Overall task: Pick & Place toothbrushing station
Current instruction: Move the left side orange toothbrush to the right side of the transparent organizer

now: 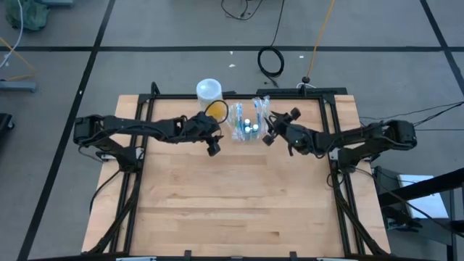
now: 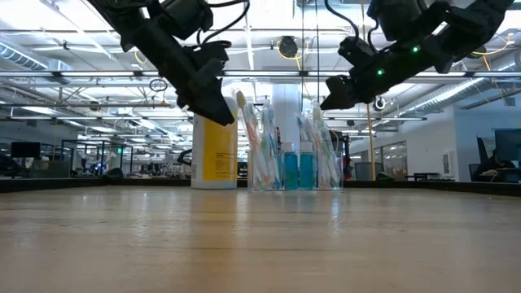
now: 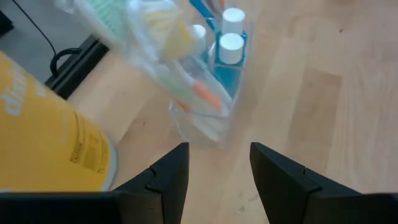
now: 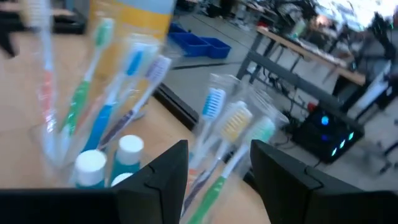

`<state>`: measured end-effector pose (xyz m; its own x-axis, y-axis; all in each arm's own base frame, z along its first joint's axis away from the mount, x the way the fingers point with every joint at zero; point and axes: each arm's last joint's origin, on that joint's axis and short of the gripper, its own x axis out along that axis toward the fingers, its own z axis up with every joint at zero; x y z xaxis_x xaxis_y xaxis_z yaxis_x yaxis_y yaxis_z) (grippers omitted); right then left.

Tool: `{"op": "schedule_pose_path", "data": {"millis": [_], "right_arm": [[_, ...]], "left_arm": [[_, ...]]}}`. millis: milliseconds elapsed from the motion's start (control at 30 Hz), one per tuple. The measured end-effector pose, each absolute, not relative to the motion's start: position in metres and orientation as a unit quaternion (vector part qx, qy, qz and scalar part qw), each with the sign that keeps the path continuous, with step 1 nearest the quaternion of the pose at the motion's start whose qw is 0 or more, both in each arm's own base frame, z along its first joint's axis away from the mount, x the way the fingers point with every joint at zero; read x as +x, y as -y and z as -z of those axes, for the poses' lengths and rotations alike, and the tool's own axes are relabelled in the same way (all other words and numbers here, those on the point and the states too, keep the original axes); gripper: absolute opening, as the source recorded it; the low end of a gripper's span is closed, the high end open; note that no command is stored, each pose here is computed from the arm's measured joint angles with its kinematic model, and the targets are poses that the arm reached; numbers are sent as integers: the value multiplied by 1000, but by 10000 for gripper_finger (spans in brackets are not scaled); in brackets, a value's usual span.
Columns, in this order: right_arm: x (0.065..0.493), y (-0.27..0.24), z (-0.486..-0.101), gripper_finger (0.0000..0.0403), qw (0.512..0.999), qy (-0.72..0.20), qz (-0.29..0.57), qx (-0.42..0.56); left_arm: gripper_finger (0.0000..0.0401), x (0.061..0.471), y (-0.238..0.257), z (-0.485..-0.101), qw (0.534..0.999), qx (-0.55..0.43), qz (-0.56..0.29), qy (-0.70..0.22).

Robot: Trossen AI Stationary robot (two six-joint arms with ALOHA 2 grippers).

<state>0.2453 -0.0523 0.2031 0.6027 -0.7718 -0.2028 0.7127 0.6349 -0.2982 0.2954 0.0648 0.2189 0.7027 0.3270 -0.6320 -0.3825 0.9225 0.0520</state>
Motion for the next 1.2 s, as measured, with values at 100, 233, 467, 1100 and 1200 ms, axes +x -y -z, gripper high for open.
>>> {"op": "schedule_pose_path", "data": {"millis": [100,233,467,1100,1200], "right_arm": [[245,61,-201,169,896,-144,418,-44],[248,74,-192,169,918,-141,370,19],[248,85,-180,169,896,-173,408,-13],[248,90,-179,169,911,-172,374,19],[249,90,-181,169,917,-157,364,32]], "left_arm": [[175,297,-60,-218,923,-39,-185,-335],[175,298,-56,-219,925,-36,-179,-333],[175,298,-55,-219,925,-31,-176,-334],[175,298,-56,-219,927,-35,-178,-329],[175,298,-56,-219,926,-36,-178,-329]]}}
